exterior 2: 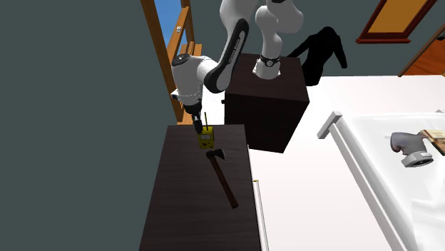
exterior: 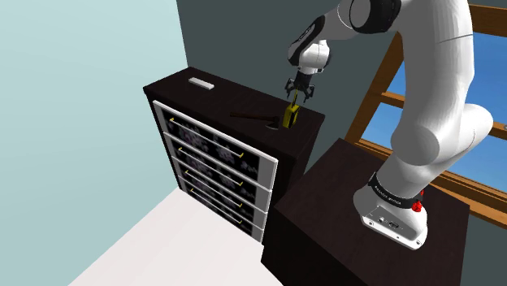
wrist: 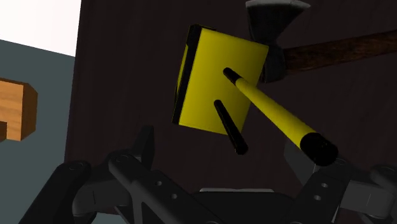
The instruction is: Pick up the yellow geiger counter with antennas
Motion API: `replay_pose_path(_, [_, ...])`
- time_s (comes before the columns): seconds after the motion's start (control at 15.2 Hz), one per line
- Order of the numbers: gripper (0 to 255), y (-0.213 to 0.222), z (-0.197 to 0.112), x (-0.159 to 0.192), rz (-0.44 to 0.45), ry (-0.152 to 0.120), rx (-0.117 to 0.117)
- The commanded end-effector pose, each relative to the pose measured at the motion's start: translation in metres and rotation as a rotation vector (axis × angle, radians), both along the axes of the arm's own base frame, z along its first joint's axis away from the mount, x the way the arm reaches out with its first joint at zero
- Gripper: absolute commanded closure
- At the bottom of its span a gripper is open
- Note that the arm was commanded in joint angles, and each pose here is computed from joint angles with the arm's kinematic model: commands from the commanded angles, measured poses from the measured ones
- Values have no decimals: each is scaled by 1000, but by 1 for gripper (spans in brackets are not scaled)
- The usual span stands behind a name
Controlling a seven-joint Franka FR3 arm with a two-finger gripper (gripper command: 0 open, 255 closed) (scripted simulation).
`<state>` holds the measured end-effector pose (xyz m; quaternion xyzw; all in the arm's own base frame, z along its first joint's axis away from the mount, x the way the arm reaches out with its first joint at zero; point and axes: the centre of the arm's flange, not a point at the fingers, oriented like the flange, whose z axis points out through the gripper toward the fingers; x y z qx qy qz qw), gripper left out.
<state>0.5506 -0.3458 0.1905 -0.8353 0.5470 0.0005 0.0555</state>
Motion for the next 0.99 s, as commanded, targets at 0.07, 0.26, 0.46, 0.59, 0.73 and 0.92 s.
replay_pose_path(0.07, [0,-5,-17,2,-10,1,1])
replay_pose_path(0.26, [0,-5,-33,2,-10,1,1])
replay_pose_path(0.46, [0,-5,-41,2,-10,1,1])
replay_pose_path(0.59, [255,-5,-41,1,-10,1,1])
replay_pose_path(0.73, [255,-5,-41,1,-10,1,1])
replay_pose_path(0.92, [255,-5,-41,1,-10,1,1])
